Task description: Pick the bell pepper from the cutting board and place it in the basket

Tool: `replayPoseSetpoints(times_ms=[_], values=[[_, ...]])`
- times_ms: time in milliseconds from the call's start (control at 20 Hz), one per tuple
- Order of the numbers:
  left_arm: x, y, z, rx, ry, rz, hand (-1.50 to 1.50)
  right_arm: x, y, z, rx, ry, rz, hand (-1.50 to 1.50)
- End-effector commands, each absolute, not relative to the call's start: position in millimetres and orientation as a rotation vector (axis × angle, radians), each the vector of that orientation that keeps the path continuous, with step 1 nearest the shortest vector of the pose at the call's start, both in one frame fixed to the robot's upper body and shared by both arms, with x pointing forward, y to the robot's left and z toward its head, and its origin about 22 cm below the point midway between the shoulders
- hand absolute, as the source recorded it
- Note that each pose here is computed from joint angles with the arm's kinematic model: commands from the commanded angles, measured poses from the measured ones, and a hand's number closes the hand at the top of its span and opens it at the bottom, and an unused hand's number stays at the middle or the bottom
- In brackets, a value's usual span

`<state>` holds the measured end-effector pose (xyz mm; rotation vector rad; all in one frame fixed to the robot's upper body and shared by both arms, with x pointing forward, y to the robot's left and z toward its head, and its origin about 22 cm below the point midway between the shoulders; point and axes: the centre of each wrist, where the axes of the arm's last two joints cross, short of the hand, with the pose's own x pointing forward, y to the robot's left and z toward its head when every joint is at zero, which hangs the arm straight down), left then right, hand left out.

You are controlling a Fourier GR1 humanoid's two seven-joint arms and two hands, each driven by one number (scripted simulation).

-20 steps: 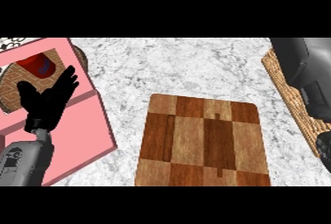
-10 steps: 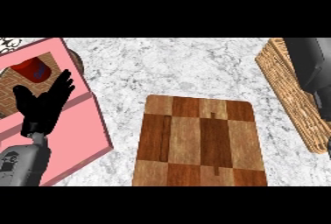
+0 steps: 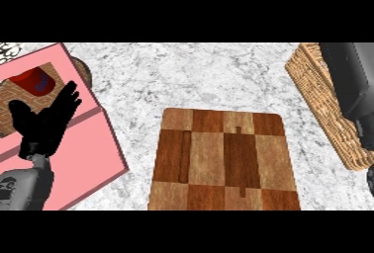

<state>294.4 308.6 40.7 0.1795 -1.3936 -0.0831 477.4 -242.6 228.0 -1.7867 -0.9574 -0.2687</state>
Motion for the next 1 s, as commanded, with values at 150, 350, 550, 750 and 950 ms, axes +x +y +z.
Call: replayPoseSetpoints(times_ms=[150, 350, 550, 750, 950], values=[[298, 326, 41, 0.191, -1.379, -0.056, 0.0, 466, -283, 218, -1.753, -0.815, -0.644, -1.5], [285, 320, 34, 0.19, -1.393, -0.092, 0.0, 462, -288, 194, -1.752, -0.795, -0.601, -1.5], [302, 326, 42, 0.187, -1.38, -0.087, 0.0, 460, -295, 190, -1.747, -0.891, -0.576, -1.5], [294, 316, 37, 0.185, -1.384, -0.092, 0.0, 456, -303, 199, -1.762, -0.943, -0.669, -1.5], [290, 315, 36, 0.19, -1.383, -0.068, 0.0, 446, -296, 221, -1.717, -1.064, -0.936, -1.5]])
